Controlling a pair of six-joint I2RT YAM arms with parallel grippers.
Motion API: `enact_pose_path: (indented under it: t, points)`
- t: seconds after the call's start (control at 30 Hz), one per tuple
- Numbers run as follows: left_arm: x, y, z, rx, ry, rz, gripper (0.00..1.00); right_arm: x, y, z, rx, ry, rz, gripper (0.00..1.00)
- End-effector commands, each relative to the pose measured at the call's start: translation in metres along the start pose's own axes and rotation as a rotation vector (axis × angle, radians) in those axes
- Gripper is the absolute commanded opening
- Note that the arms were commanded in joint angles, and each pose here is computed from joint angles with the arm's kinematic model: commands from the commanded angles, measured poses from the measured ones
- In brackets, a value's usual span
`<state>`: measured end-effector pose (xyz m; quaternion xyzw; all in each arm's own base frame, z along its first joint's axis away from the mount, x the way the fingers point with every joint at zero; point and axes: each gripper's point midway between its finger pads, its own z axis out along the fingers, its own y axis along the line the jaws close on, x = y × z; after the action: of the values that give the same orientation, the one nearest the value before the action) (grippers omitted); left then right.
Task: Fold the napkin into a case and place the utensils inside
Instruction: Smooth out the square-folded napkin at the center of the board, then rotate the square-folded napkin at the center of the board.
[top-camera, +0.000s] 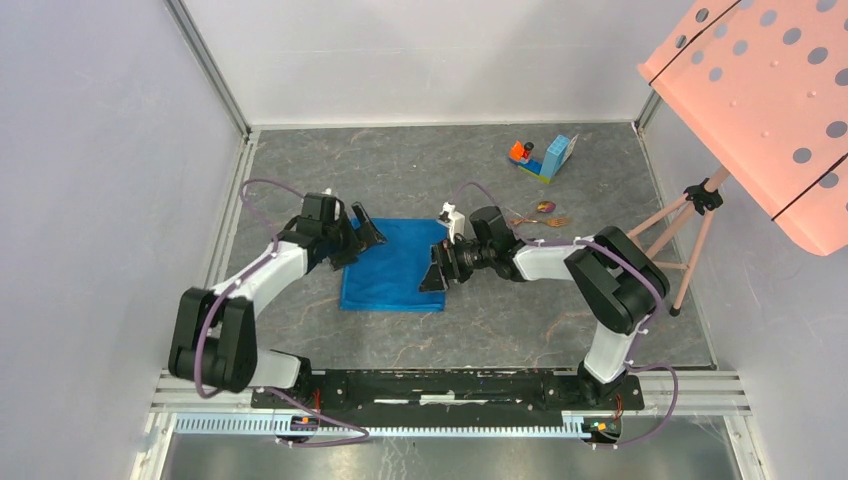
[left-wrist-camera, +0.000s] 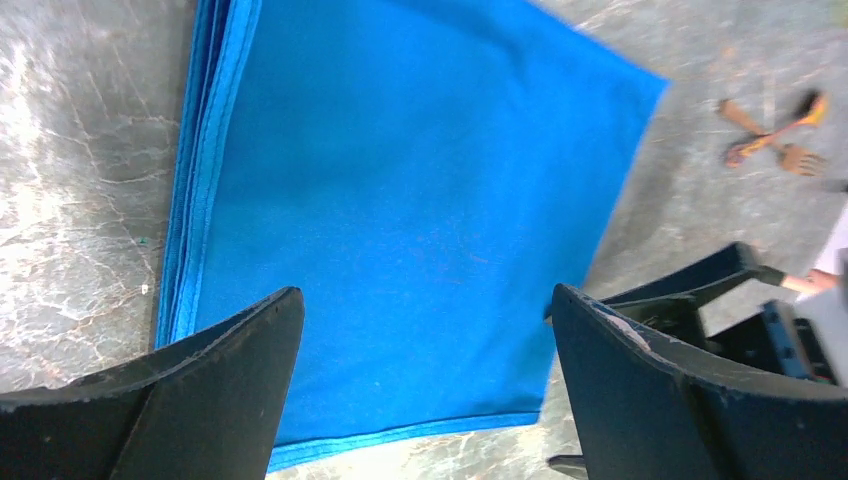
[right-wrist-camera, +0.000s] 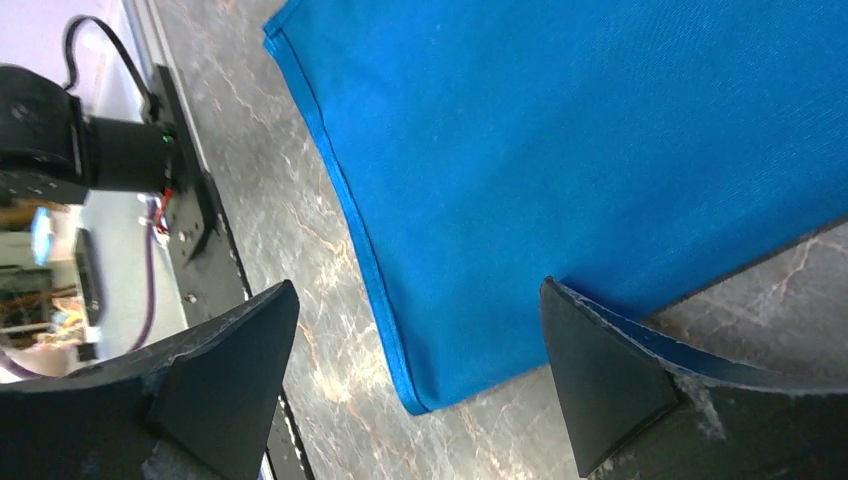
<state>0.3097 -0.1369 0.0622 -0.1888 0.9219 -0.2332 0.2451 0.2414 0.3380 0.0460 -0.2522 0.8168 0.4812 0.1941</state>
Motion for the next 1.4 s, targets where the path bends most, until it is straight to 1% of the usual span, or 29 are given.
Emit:
enact_pose_path:
  t: [0.0, 0.1, 0.2, 0.3, 0.33, 0.4, 0.5, 0.53, 0.67, 0.77, 0.9, 1.0, 1.07, 1.1, 1.17, 1.2, 1.23, 1.27, 1.3, 1.37]
  points:
    - [-0.034, -0.03, -0.04, 0.071, -0.144, 0.039, 1.0, 0.0, 0.003, -0.009, 0.106, 0.014, -0.134, 0.96]
    - [-0.039, -0.031, -0.059, 0.061, -0.182, 0.06, 1.0, -0.005, 0.01, -0.007, 0.148, 0.014, -0.173, 0.94]
    - [-0.042, -0.031, -0.076, 0.049, -0.219, 0.075, 1.0, -0.01, 0.018, 0.005, 0.178, 0.029, -0.217, 0.91]
    - [-0.042, -0.033, -0.089, 0.061, -0.24, 0.077, 1.0, -0.013, 0.026, 0.023, 0.163, 0.05, -0.215, 0.81]
    - [-0.041, -0.035, -0.092, 0.07, -0.242, 0.076, 1.0, -0.015, 0.028, 0.029, 0.157, 0.053, -0.217, 0.8]
    - [-0.041, -0.037, -0.097, 0.077, -0.247, 0.076, 1.0, -0.018, 0.033, 0.04, 0.155, 0.061, -0.228, 0.8]
    - [-0.04, -0.037, -0.102, 0.079, -0.249, 0.076, 1.0, -0.009, 0.025, 0.053, 0.174, 0.122, -0.216, 0.81]
    - [-0.04, -0.038, -0.105, 0.082, -0.251, 0.078, 1.0, 0.002, 0.02, 0.052, 0.184, 0.162, -0.198, 0.81]
    - [-0.043, -0.041, -0.114, 0.088, -0.271, 0.084, 1.0, 0.031, 0.0, 0.042, 0.244, 0.246, -0.193, 0.84]
    - [-0.045, -0.046, -0.118, 0.1, -0.273, 0.088, 1.0, 0.047, -0.016, 0.023, 0.29, 0.275, -0.194, 0.86]
    - [-0.046, -0.052, -0.124, 0.124, -0.272, 0.092, 1.0, 0.049, -0.051, -0.017, 0.402, 0.275, -0.172, 0.86]
    - [-0.047, -0.056, -0.127, 0.136, -0.273, 0.095, 1.0, 0.03, -0.085, -0.049, 0.473, 0.235, -0.147, 0.87]
    - [-0.046, -0.058, -0.125, 0.148, -0.263, 0.093, 1.0, 0.001, -0.101, -0.06, 0.473, 0.217, -0.22, 0.88]
    - [-0.045, -0.059, -0.123, 0.153, -0.255, 0.088, 1.0, -0.015, -0.112, -0.062, 0.474, 0.195, -0.267, 0.91]
    - [-0.04, -0.062, -0.112, 0.181, -0.216, 0.069, 1.0, -0.059, -0.126, -0.053, 0.438, 0.127, -0.303, 0.92]
    - [-0.038, -0.064, -0.107, 0.193, -0.197, 0.06, 1.0, -0.074, -0.134, -0.046, 0.419, 0.122, -0.296, 0.91]
    - [-0.037, -0.066, -0.104, 0.199, -0.179, 0.058, 1.0, -0.102, -0.136, -0.039, 0.413, 0.096, -0.309, 0.91]
    - [-0.037, -0.067, -0.101, 0.202, -0.174, 0.052, 1.0, -0.13, -0.132, -0.031, 0.382, 0.064, -0.335, 0.91]
    - [-0.037, -0.068, -0.097, 0.21, -0.169, 0.045, 1.0, -0.147, -0.128, -0.024, 0.359, 0.041, -0.331, 0.91]
    - [-0.036, -0.078, -0.09, 0.267, -0.142, 0.021, 1.0, -0.17, -0.116, -0.019, 0.312, 0.002, -0.298, 0.91]
